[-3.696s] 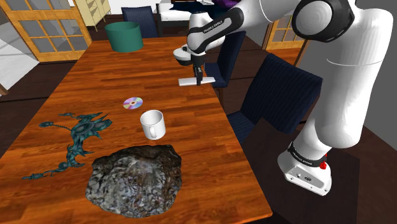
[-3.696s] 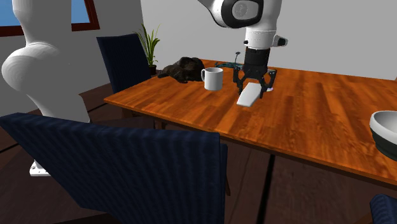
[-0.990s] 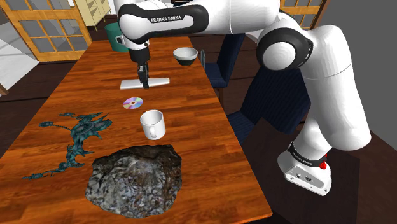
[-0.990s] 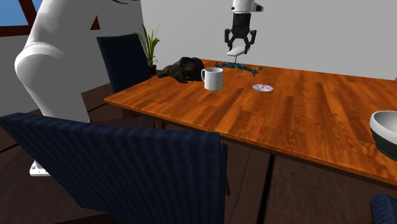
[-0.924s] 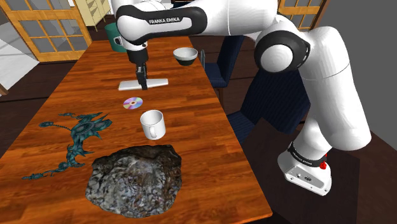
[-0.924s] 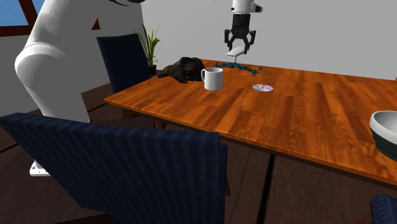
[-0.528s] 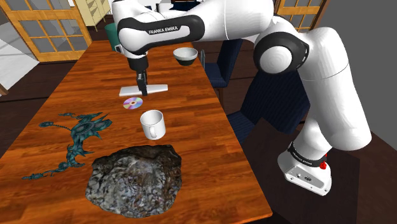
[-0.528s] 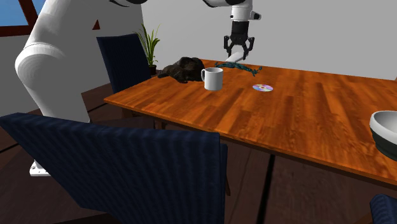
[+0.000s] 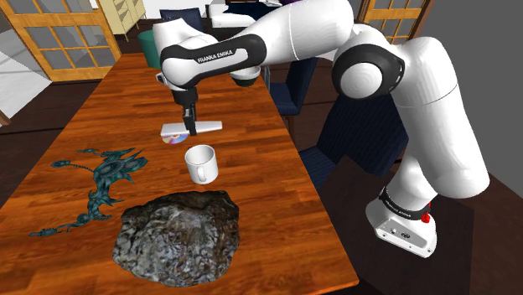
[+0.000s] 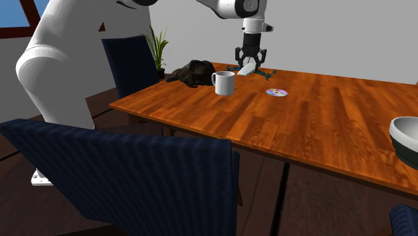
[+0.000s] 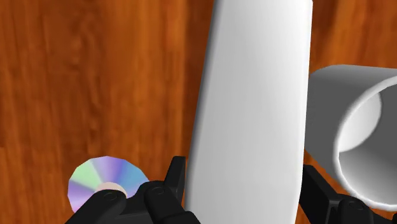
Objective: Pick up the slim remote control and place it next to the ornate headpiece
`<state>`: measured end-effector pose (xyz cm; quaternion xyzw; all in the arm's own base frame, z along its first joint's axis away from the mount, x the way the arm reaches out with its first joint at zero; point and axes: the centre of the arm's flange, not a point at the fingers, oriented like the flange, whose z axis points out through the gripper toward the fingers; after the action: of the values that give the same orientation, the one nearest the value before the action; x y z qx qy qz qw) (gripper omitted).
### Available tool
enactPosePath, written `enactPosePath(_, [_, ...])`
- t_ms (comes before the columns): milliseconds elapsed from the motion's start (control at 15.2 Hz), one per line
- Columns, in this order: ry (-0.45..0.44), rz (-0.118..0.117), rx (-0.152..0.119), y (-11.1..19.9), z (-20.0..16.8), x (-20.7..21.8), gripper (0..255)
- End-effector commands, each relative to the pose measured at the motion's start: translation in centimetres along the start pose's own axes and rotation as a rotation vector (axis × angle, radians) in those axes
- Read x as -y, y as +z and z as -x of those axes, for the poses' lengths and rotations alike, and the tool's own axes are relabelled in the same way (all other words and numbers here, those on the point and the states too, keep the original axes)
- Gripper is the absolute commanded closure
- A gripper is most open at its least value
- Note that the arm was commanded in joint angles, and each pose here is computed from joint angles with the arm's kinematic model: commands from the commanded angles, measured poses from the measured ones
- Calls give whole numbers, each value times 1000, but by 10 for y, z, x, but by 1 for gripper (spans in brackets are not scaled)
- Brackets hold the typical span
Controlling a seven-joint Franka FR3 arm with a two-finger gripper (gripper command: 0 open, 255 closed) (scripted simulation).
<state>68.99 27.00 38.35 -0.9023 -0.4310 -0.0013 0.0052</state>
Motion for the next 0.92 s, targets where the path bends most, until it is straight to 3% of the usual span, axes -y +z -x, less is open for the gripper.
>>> enactPosePath(0, [0, 0, -1, 10, 0, 0, 255])
enactPosePath(858, [0, 0, -1, 78, 1, -1, 255])
